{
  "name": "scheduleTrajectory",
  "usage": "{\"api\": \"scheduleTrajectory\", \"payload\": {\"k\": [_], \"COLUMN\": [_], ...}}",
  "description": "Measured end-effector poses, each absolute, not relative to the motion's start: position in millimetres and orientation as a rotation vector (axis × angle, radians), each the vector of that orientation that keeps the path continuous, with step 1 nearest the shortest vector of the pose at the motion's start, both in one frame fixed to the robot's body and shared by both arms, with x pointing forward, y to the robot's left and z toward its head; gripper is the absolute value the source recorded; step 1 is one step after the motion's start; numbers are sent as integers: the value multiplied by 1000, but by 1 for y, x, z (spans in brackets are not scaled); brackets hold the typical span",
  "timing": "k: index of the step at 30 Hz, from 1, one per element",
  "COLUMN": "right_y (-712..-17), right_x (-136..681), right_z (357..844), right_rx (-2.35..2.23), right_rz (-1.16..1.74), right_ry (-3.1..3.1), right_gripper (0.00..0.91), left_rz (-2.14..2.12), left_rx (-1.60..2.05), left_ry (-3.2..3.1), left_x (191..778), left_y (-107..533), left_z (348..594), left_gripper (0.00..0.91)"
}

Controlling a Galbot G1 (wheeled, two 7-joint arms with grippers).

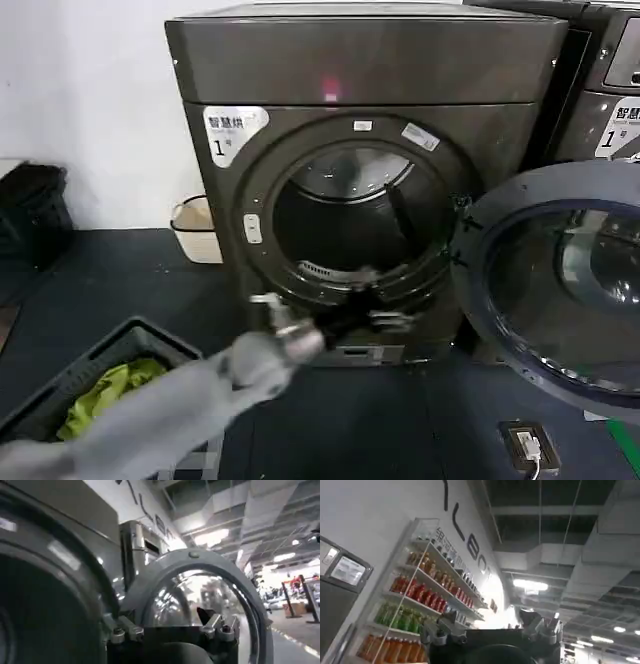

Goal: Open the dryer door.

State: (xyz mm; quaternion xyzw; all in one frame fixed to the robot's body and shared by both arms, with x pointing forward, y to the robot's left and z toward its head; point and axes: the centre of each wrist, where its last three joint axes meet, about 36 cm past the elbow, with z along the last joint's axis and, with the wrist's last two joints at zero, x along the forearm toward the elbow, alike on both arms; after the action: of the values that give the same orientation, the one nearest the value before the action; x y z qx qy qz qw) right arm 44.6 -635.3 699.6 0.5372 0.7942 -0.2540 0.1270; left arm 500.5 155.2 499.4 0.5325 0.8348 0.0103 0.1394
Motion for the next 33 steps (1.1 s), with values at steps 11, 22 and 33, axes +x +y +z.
{"api": "scheduleTrajectory", "payload": {"k": [11, 22, 33], "right_y": [-637, -641, -649], "right_x": [49, 45, 50], "right_z": [705, 709, 696], "right_rx": [1592, 1654, 1689], "right_rz": [-866, -852, -799], "right_ry": [2238, 2166, 2160], "right_gripper": [907, 907, 907], "left_rz": [445, 1108, 1649], "left_rx": [1531, 1528, 1569], "left_ry": [2700, 2899, 2897], "left_x": [461, 444, 429], "left_y": [298, 432, 511], "left_z": [509, 503, 535], "left_gripper": [907, 907, 907]}}
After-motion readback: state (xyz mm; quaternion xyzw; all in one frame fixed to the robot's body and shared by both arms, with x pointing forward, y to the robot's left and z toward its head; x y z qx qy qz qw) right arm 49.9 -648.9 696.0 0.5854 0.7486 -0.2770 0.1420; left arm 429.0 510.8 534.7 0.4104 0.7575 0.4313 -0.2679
